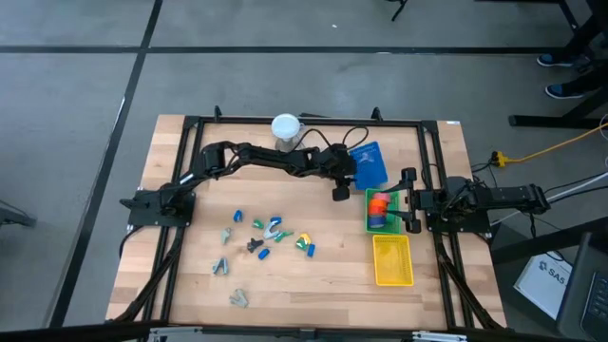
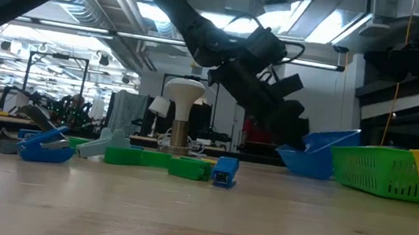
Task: Pick and place Stapler, Stapler remover, tape
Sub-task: Move the blue bin to the center of the table, then put the blue stapler remover into the blue bin
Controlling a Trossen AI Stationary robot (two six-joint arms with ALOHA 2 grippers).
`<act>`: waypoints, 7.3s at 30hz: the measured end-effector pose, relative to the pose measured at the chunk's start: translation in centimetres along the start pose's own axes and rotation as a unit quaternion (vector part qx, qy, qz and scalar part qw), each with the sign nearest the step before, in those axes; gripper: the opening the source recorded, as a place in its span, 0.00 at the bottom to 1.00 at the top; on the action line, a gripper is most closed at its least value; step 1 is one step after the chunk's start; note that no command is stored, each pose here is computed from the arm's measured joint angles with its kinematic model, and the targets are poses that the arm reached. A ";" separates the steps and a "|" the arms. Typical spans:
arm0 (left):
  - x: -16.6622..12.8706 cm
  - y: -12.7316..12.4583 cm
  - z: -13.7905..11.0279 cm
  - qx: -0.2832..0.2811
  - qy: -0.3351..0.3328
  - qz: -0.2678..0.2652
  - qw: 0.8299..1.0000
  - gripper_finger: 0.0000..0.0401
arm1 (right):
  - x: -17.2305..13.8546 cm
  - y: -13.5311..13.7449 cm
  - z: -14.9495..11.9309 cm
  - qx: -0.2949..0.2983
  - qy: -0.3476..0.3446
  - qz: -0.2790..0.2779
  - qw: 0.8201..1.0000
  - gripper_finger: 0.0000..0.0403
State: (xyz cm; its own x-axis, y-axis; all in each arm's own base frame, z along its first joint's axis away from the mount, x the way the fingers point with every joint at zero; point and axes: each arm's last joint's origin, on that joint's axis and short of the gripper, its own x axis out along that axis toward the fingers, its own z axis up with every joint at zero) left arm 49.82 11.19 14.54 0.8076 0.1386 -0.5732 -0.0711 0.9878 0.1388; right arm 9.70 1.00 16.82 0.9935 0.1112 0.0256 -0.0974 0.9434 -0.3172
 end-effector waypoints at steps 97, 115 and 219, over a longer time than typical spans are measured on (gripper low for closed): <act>-6.7 -7.0 0.8 0.445 0.235 -0.066 0.862 0.03 | 0.0 0.0 0.0 0.000 0.000 0.000 1.000 0.64; -9.7 -7.8 -0.4 0.296 0.321 -0.135 0.889 0.09 | 0.0 0.0 0.0 0.000 0.000 0.000 1.000 0.64; -19.3 -15.0 -8.8 -0.181 0.358 0.011 0.916 0.02 | 0.0 0.0 0.0 0.000 0.000 0.000 1.000 0.64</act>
State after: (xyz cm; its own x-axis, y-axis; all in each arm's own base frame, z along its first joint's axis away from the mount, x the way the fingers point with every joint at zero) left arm 30.16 -5.70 16.42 0.2226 0.0429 -0.9740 -0.3764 0.9253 -0.0453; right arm 9.70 1.00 16.82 0.9935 0.1112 0.0254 -0.0974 0.9434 -0.3172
